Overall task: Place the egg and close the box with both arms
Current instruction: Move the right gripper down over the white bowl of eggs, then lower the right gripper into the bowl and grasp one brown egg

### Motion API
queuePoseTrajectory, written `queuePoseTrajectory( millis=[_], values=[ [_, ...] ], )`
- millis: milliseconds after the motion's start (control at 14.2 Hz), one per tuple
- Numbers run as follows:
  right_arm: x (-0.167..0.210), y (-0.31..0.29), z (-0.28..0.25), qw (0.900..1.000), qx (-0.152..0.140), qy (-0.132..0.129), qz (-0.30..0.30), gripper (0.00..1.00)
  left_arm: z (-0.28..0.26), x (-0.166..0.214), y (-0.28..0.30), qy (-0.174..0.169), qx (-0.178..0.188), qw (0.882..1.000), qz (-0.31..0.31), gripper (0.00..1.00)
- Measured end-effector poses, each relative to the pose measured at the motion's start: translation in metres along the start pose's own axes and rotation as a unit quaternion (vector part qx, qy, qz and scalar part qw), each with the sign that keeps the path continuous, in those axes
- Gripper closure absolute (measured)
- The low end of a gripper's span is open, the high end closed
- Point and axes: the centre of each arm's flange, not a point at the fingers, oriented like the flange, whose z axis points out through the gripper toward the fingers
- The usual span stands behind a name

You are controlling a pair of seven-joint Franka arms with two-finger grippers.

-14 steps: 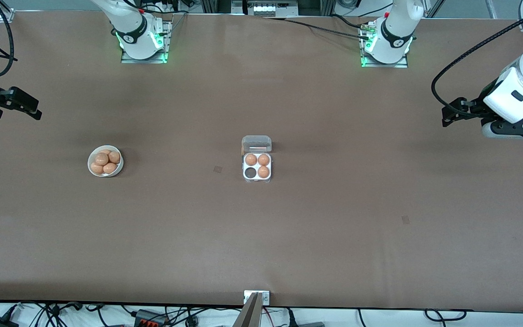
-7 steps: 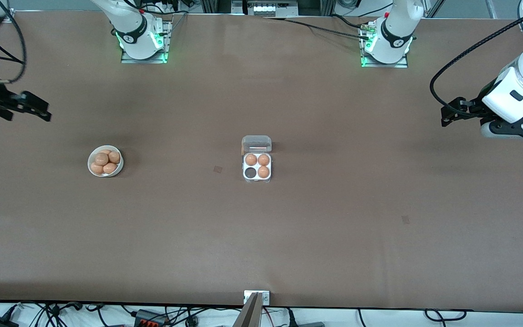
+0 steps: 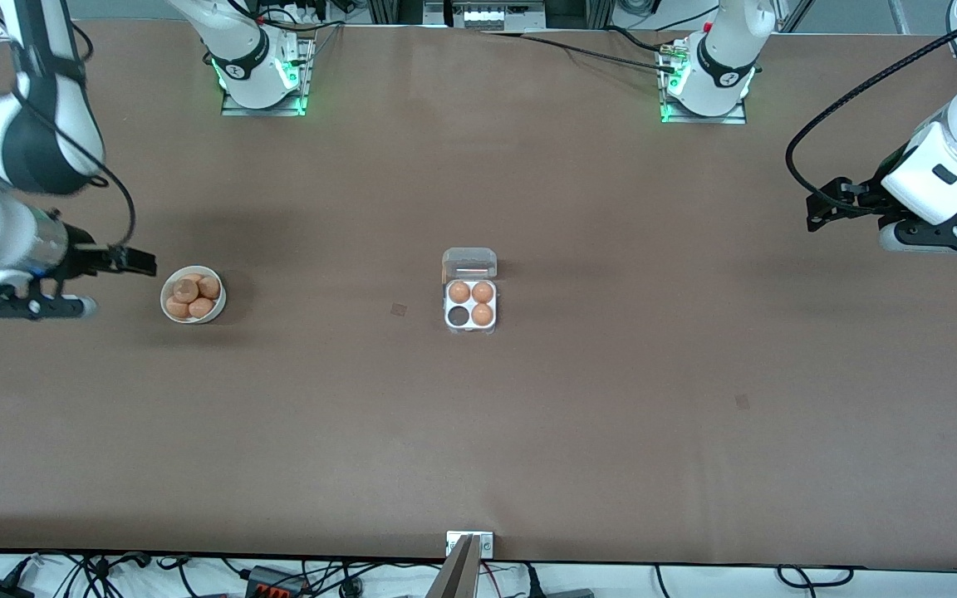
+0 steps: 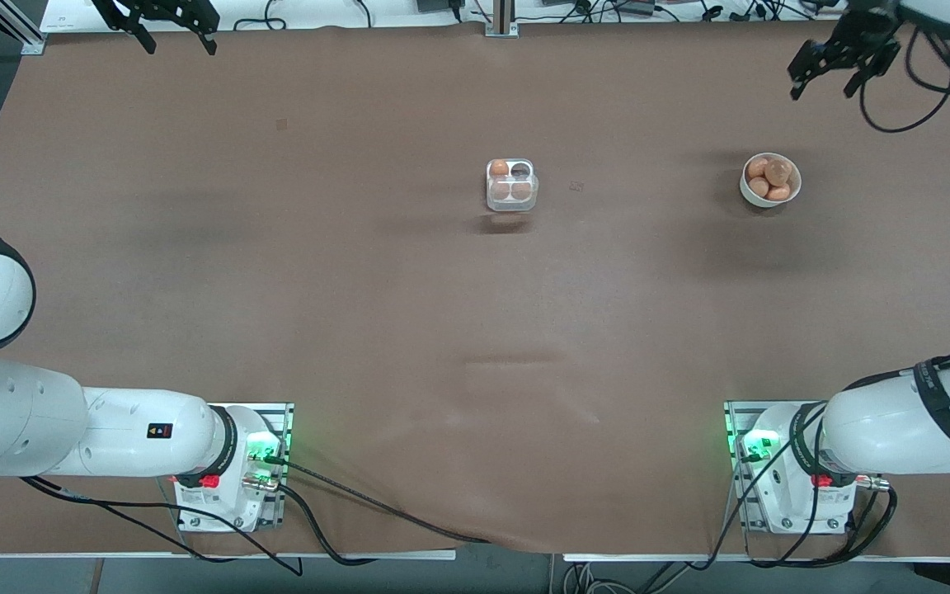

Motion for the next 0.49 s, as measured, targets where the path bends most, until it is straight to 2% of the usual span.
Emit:
queuePoseTrajectory(
  millis=[492],
  values=[
    [0.030, 0.007, 0.102, 0.998, -0.002, -0.057, 0.004, 0.00, 0.000, 0.000, 0.000, 0.000, 0.000, 1.000, 0.000, 0.00]
  ],
)
